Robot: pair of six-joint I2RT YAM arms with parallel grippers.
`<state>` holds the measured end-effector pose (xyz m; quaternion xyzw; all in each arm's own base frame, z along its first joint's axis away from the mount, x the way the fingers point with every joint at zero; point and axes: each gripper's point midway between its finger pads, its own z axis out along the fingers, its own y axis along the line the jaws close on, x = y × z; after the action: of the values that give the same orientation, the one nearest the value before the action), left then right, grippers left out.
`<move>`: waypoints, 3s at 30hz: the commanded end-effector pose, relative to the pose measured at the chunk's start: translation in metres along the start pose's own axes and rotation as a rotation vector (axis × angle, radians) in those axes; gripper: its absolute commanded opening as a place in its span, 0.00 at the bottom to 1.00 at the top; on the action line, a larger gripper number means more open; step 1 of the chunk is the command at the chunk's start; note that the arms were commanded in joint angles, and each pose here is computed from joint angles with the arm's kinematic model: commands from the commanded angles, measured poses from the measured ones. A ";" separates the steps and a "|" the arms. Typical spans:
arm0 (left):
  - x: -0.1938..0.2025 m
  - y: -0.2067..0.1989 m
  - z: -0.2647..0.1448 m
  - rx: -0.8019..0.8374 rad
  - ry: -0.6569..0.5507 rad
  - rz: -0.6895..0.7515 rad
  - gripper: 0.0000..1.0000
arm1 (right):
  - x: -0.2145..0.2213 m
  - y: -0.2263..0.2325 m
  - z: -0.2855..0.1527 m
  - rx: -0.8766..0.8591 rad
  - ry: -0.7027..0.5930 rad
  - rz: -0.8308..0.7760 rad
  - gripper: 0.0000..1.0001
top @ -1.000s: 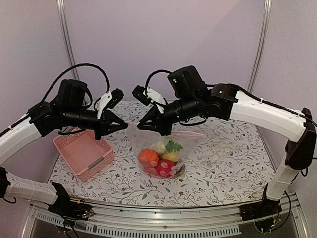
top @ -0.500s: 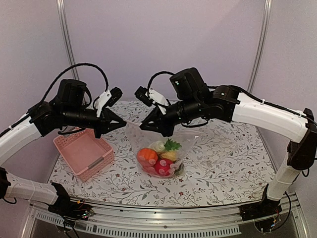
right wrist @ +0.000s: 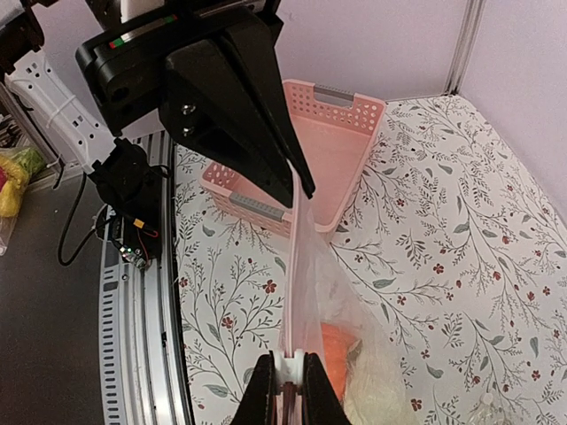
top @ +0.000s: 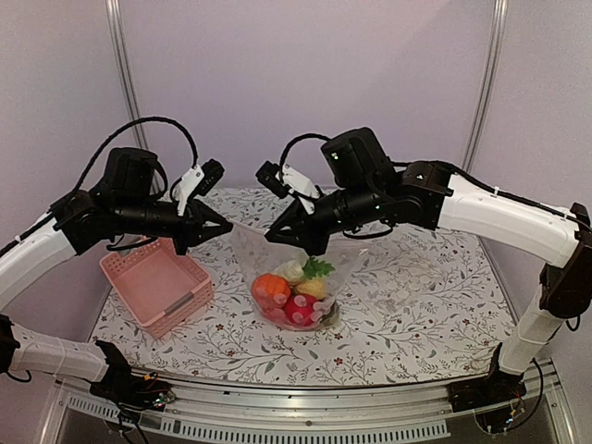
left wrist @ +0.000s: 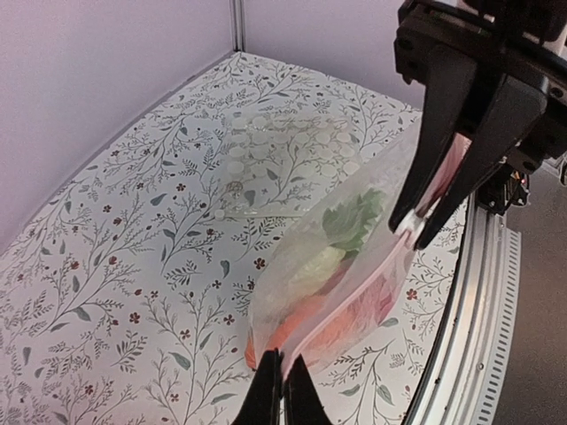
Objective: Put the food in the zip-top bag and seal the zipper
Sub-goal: Zip the zipper on the zipper food storage bag.
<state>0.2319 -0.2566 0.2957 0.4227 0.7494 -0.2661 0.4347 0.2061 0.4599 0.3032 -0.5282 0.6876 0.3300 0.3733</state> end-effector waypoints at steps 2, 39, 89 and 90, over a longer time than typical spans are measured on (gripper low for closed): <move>-0.010 0.032 -0.015 -0.149 -0.053 -0.024 0.00 | 0.030 0.002 -0.010 0.015 0.108 0.041 0.00; -0.007 0.061 -0.020 -0.243 -0.053 -0.088 0.00 | 0.040 -0.013 -0.028 0.098 0.114 0.050 0.00; 0.000 0.099 -0.031 -0.372 -0.061 -0.176 0.00 | 0.054 -0.038 -0.058 0.192 0.098 0.099 0.00; 0.000 0.099 -0.031 -0.372 -0.062 -0.176 0.00 | 0.054 -0.038 -0.058 0.194 0.098 0.100 0.00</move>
<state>0.2828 -0.2089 0.3005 0.3087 0.7973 -0.2163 0.4715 0.2269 0.4007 0.2993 -0.4770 0.7296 0.2812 0.4013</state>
